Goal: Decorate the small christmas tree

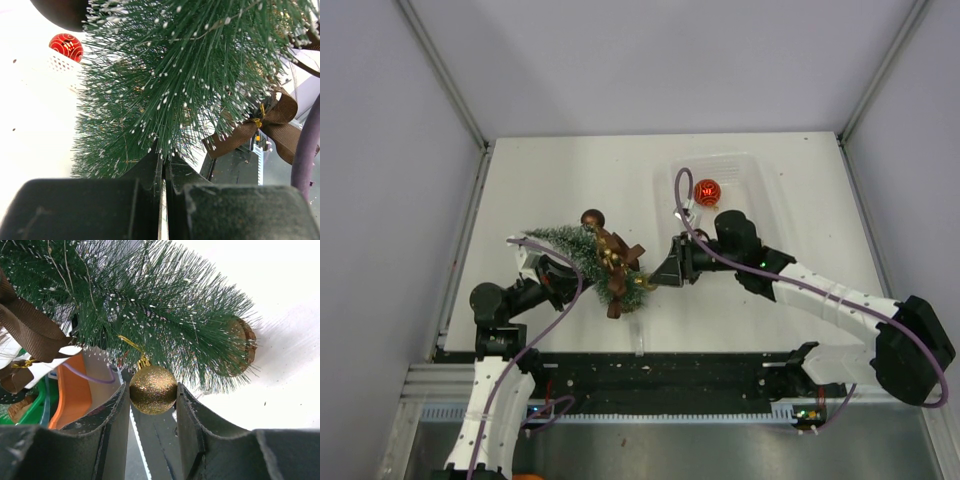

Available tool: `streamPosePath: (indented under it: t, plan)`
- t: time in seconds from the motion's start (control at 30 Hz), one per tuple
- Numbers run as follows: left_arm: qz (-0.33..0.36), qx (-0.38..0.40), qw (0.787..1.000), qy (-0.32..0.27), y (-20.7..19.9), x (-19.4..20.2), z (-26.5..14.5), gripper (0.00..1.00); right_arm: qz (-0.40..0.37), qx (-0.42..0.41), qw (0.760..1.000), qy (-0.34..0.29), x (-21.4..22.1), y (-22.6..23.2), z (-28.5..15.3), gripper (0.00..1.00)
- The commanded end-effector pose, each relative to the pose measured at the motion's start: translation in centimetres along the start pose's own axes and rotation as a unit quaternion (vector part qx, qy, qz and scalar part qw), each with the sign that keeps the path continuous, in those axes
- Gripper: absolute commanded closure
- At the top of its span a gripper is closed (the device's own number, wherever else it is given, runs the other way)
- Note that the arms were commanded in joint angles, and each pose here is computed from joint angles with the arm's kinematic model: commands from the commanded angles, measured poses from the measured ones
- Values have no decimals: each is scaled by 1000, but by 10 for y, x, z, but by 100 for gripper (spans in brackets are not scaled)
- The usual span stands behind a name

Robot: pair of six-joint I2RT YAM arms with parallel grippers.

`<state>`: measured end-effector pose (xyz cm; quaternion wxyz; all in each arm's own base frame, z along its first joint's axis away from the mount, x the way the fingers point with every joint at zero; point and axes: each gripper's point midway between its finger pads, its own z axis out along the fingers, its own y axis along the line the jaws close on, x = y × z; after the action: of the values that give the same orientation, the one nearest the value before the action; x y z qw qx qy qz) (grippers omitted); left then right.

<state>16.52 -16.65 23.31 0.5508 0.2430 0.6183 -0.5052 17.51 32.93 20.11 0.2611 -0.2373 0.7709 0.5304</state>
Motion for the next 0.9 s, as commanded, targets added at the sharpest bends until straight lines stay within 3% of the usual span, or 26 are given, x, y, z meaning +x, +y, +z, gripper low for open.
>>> streamPosePath:
  t: [0.0, 0.23, 0.5, 0.87]
  plan:
    - [30, 10, 999, -16, -7, -10, 1, 100, -21, -29, 999, -35, -16, 17, -2, 87]
    - [30, 10, 999, -15, -6, -9, 1, 100, -20, -61, 995, -74, -36, 34, 0, 87]
    - [30, 9, 999, -16, -6, -10, 1, 100, -35, -105, 991, -73, -43, 59, -1, 87]
    - [31, 12, 999, -15, -8, -10, 0, 100, -46, -53, 994, -81, -60, 45, -13, 86]
